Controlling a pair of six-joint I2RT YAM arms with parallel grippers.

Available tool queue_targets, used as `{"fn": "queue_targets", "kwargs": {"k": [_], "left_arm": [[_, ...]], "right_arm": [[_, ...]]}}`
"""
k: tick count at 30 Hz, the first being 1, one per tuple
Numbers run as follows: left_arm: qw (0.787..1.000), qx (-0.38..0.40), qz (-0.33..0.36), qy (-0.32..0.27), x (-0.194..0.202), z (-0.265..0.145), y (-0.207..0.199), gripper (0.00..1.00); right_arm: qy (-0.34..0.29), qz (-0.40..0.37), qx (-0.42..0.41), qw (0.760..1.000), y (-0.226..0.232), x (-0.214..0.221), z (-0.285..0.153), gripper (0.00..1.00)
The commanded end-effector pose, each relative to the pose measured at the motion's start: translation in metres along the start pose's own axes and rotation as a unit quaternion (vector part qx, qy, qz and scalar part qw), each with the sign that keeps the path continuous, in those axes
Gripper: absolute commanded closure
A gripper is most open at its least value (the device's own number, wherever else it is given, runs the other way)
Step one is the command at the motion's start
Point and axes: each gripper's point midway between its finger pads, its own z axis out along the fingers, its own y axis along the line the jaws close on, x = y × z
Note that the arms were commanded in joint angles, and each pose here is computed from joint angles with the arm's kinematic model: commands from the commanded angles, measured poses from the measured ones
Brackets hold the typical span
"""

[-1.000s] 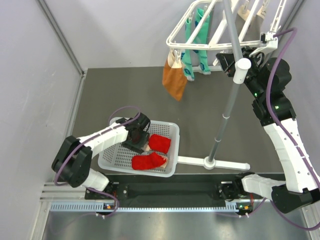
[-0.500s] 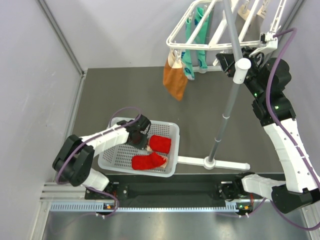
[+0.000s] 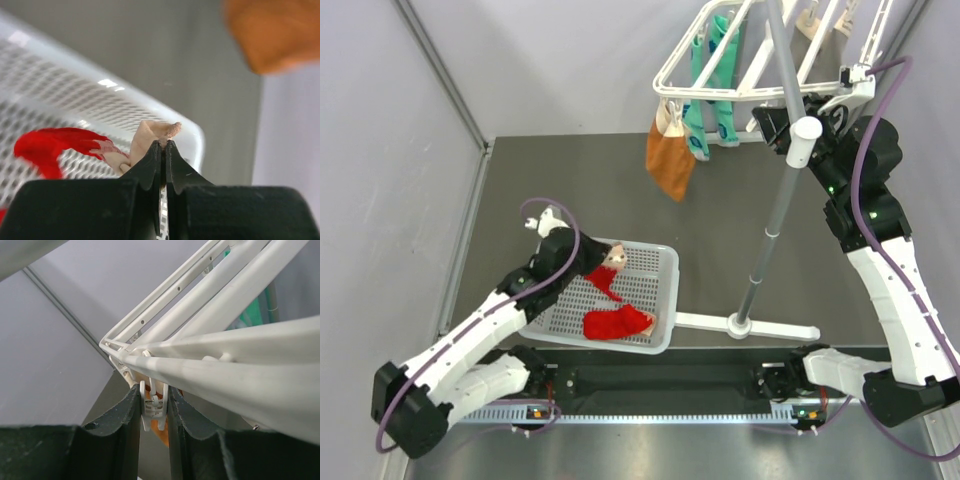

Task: Clip the socks to the hanger
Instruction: Pick up the sock from the bin.

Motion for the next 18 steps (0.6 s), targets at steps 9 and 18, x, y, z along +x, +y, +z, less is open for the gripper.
{"fn": "queue_targets", "kwargs": {"k": [9,18], "left_arm": [[0.836,0.458,0.303,0.000,0.003,-0.091,-0.185,1.00],[0.717,0.596,0.362,0.032,0.015,-0.116,-0.260,1.00]], "right_arm": [[0.075,0.006,-0.012,0.997,-0.001,0.038,-0.007,1.00],[0.087,0.027,-0.038,0.995,0.009,0.043,-0.006,1.00]]}}
